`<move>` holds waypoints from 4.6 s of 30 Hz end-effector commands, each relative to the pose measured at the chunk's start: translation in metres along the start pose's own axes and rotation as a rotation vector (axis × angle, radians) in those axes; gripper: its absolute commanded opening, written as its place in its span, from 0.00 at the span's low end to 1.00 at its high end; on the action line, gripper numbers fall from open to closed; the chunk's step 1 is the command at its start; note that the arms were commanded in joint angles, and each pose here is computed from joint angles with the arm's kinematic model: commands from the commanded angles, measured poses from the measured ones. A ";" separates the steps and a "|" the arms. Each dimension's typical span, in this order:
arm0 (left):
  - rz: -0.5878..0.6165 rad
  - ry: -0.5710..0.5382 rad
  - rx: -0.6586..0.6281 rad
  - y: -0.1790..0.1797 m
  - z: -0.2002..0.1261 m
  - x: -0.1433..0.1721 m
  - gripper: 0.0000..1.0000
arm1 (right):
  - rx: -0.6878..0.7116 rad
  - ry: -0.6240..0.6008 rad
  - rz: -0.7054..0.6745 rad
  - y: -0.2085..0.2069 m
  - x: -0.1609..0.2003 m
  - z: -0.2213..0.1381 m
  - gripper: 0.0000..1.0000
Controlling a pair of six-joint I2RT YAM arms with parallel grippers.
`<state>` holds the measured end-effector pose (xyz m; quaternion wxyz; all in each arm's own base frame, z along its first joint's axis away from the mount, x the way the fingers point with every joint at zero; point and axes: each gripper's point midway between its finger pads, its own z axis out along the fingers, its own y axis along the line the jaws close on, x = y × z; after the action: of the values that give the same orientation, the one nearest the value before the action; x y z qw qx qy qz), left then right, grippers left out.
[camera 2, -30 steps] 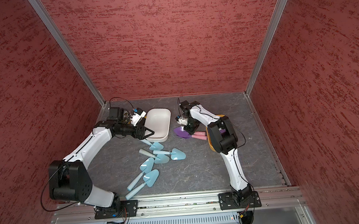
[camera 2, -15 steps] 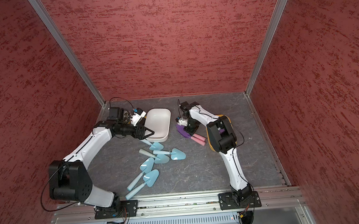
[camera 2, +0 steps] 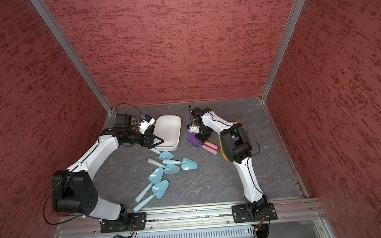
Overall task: Sort the small shovels by color and place them into the storage box
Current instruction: Pick up the shovel from the center of the board, then place the shovel in the storage box.
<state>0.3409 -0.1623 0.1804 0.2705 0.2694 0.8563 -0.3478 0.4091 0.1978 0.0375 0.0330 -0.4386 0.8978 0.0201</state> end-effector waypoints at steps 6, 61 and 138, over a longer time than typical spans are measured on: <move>0.020 -0.022 -0.002 -0.001 -0.003 -0.003 1.00 | 0.048 -0.102 0.030 -0.003 -0.004 -0.040 0.00; 0.152 0.099 0.097 -0.086 0.125 -0.093 1.00 | -0.106 -0.155 0.885 -0.046 0.130 -0.088 0.00; 0.194 0.095 0.045 -0.079 0.109 -0.084 1.00 | -0.238 -0.107 0.992 -0.052 0.107 -0.038 0.27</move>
<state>0.3803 -0.3173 0.1913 0.2368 0.3670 0.8374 -0.3286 0.3717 0.0752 0.0575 -0.0043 0.0453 0.9881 0.1471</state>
